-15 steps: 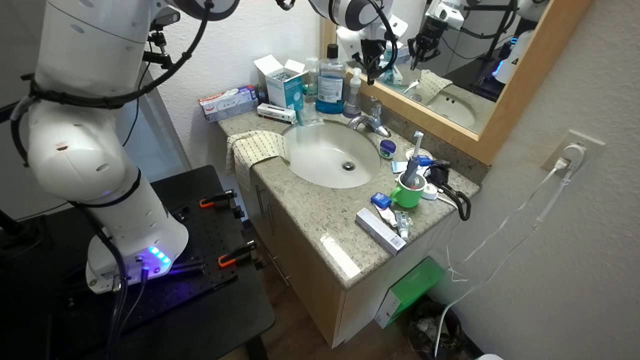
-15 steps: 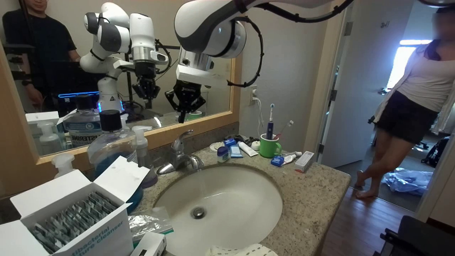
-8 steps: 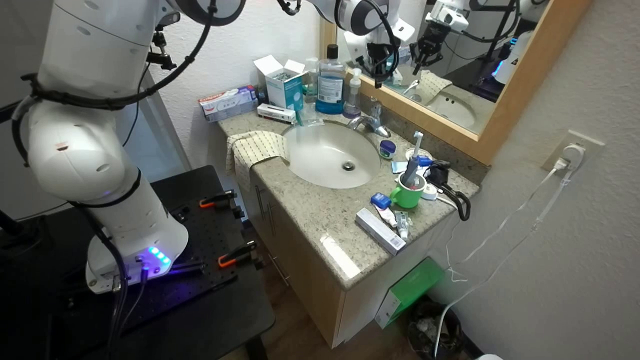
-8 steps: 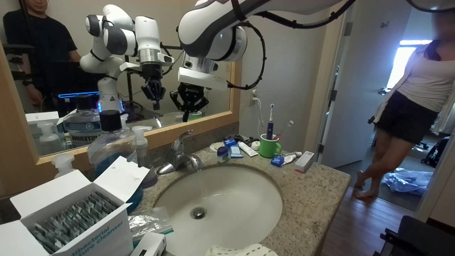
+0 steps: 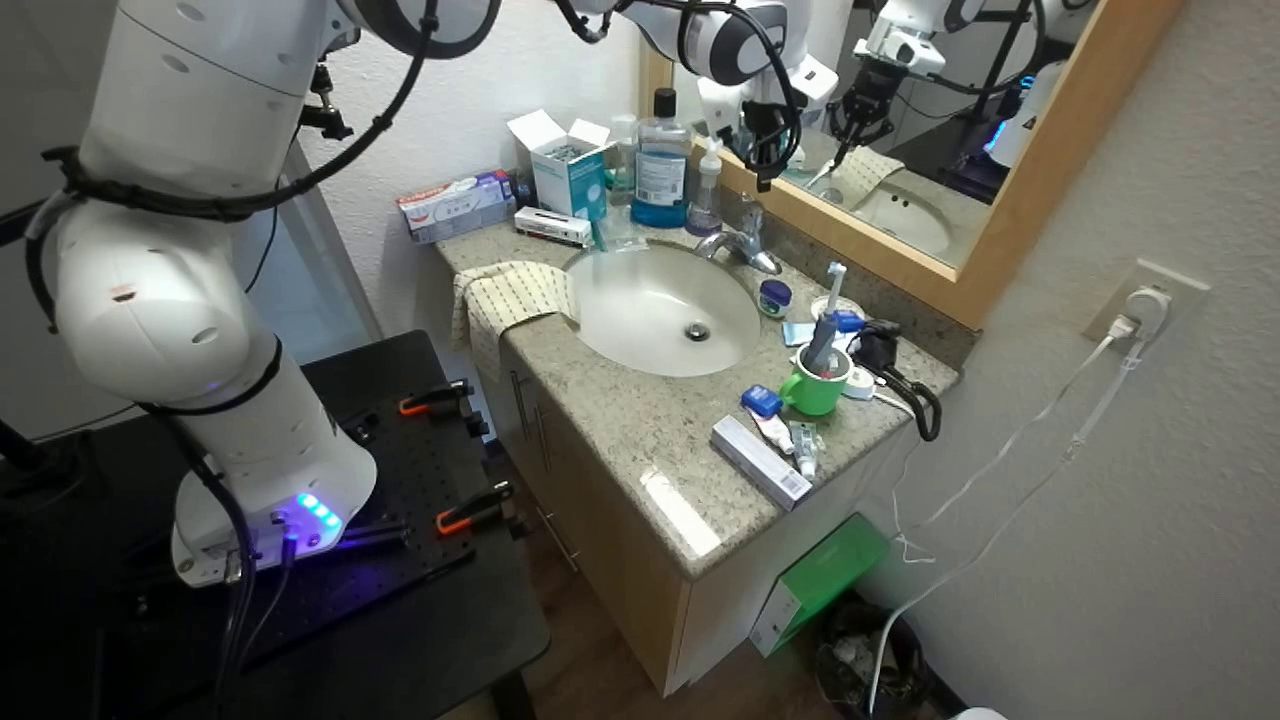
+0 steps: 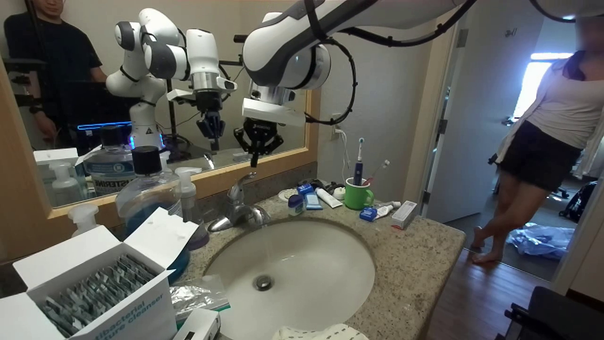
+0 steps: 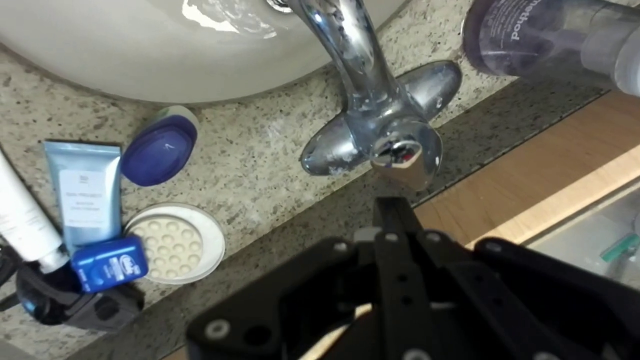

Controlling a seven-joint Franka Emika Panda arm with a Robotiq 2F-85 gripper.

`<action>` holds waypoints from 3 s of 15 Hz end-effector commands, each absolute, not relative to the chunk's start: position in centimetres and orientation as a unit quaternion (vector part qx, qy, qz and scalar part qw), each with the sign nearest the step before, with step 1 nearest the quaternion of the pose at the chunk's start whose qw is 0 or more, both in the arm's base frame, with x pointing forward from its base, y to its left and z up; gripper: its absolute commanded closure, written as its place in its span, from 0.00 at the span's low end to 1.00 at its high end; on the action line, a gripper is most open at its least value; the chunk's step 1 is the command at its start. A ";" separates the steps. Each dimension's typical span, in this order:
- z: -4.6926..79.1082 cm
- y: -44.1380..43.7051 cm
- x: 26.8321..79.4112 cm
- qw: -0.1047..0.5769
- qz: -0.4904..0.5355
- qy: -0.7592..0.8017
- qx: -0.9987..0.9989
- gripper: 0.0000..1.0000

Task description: Close the tap

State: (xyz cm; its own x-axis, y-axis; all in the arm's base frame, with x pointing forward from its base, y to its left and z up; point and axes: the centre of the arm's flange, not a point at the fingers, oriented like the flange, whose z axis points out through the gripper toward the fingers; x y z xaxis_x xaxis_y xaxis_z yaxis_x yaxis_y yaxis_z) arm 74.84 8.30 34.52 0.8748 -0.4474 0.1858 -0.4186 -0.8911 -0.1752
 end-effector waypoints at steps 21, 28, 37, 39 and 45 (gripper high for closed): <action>33.2 9.8 73.8 0.070 -0.083 0.223 -0.969 1.00; 32.4 9.6 73.7 0.074 -0.069 0.222 -0.970 1.00; 29.8 11.5 73.3 0.062 -0.007 0.210 -0.976 1.00; 29.0 11.5 73.4 0.058 0.007 0.211 -0.976 1.00; 31.7 11.3 72.0 0.065 0.000 0.210 -0.976 1.00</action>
